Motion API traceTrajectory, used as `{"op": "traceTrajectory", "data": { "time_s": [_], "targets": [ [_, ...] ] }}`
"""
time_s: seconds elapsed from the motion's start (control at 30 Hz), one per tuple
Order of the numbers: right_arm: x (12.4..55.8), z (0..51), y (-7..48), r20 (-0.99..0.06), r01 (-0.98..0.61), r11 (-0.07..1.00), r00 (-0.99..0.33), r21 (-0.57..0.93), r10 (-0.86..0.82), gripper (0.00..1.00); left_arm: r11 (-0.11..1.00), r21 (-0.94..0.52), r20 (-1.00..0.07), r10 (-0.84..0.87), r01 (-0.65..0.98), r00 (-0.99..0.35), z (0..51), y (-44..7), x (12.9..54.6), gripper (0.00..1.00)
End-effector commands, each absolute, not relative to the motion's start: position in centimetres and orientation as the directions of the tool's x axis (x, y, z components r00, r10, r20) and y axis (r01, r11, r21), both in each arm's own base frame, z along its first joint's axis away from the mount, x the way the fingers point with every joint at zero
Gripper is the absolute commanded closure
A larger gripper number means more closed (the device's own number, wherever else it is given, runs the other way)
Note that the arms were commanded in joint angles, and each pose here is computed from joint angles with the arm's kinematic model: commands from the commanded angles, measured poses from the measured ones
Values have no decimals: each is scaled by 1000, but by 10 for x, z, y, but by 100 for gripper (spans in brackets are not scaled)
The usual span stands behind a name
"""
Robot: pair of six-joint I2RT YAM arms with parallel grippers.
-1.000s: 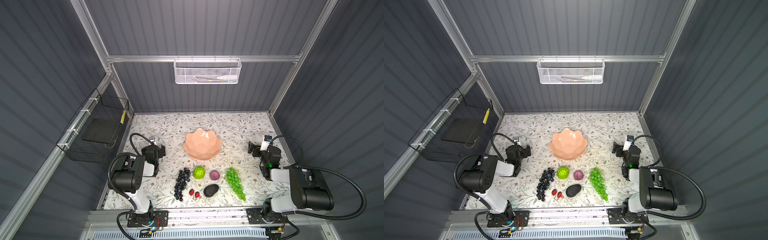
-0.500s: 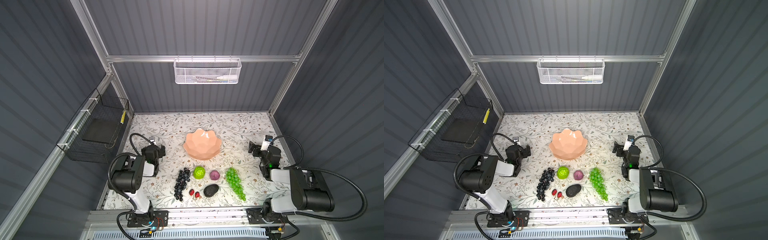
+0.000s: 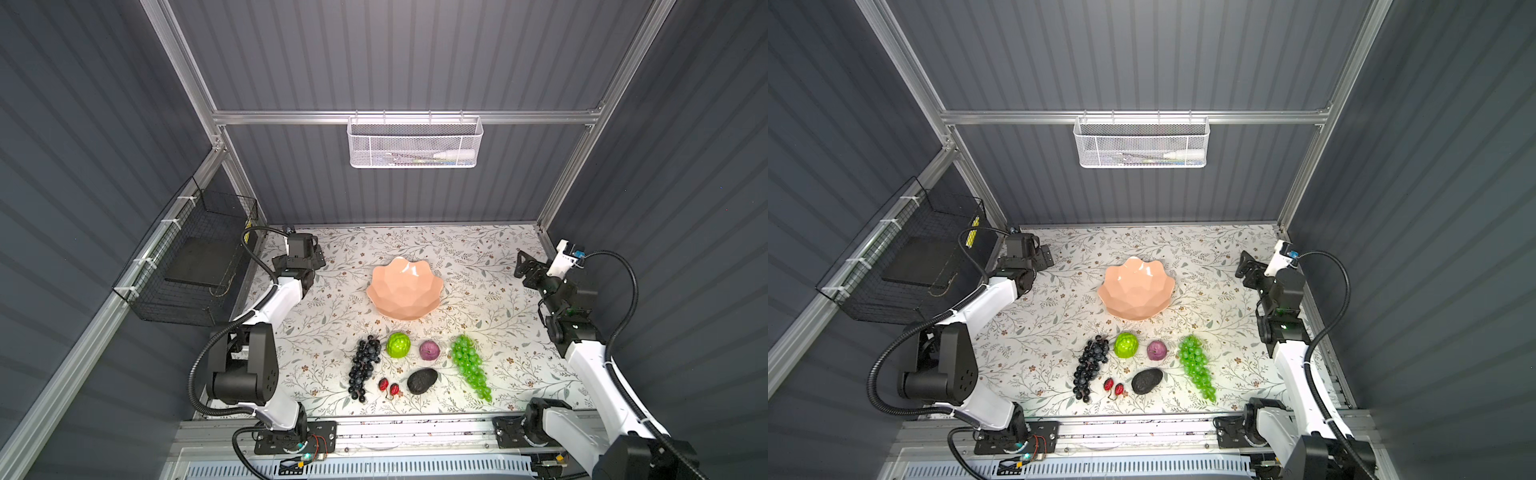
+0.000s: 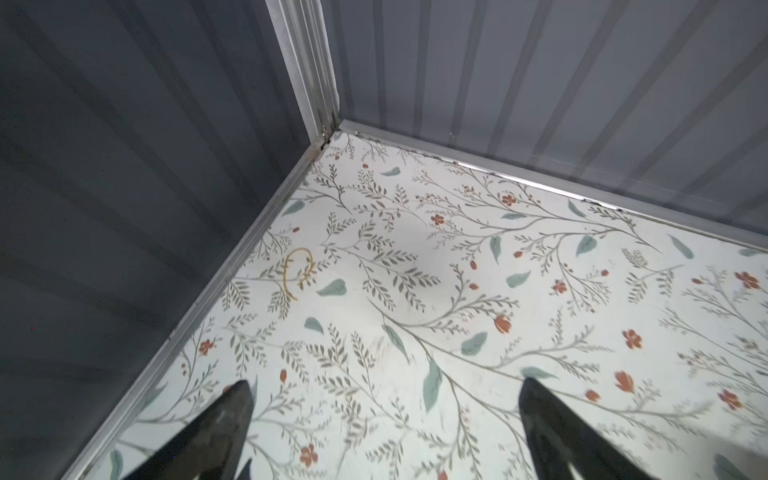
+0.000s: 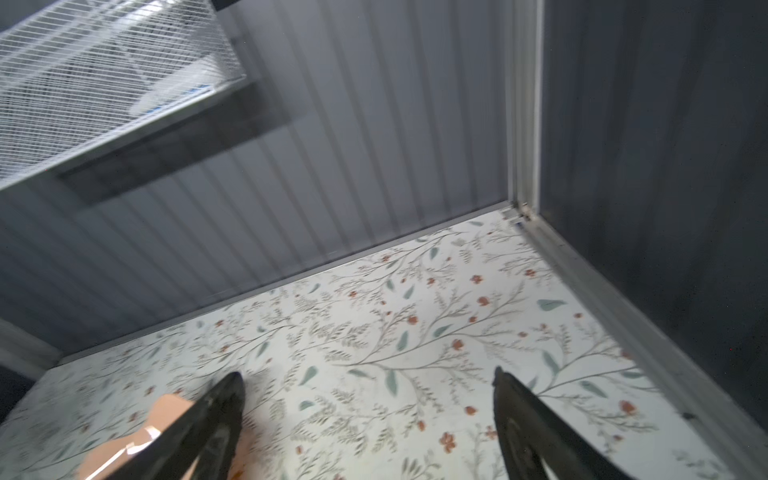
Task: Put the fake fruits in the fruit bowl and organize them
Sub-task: 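Raise both arms from the rest pose toward the fruits, then lower the right gripper onto the purple fruit and close on it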
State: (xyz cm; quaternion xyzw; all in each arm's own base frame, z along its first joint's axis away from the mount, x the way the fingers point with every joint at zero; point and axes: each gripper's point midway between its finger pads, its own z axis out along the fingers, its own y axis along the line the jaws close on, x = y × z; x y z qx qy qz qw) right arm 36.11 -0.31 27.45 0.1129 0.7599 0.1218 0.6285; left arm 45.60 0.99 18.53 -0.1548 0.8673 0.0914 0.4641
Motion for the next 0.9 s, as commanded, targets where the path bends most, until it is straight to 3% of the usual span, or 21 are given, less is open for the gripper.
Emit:
{"op": "traceTrajectory", "data": {
  "time_s": [0.0, 0.13, 0.33, 0.63, 0.87],
  "targets": [
    [332, 236, 55, -837, -75, 935, -475, 347, 272, 9, 940, 35, -701, -218, -339, -679, 159, -16, 401, 0],
    [297, 225, 118, -785, -249, 918, -612, 308, 97, 14, 970, -30, -671, -198, -241, -714, 151, -53, 374, 0],
    [236, 169, 191, -580, -411, 869, -792, 275, -191, 20, 971, -80, -631, -224, -226, -743, 138, -61, 346, 0],
    [204, 101, 234, -377, -490, 852, -836, 186, -399, 19, 971, -149, -608, -238, -186, -757, 140, -75, 345, 0],
    [212, 76, 255, -340, -524, 833, -827, 179, -448, 19, 970, -156, -584, -245, -189, -774, 126, -76, 337, 0]
  ]
}}
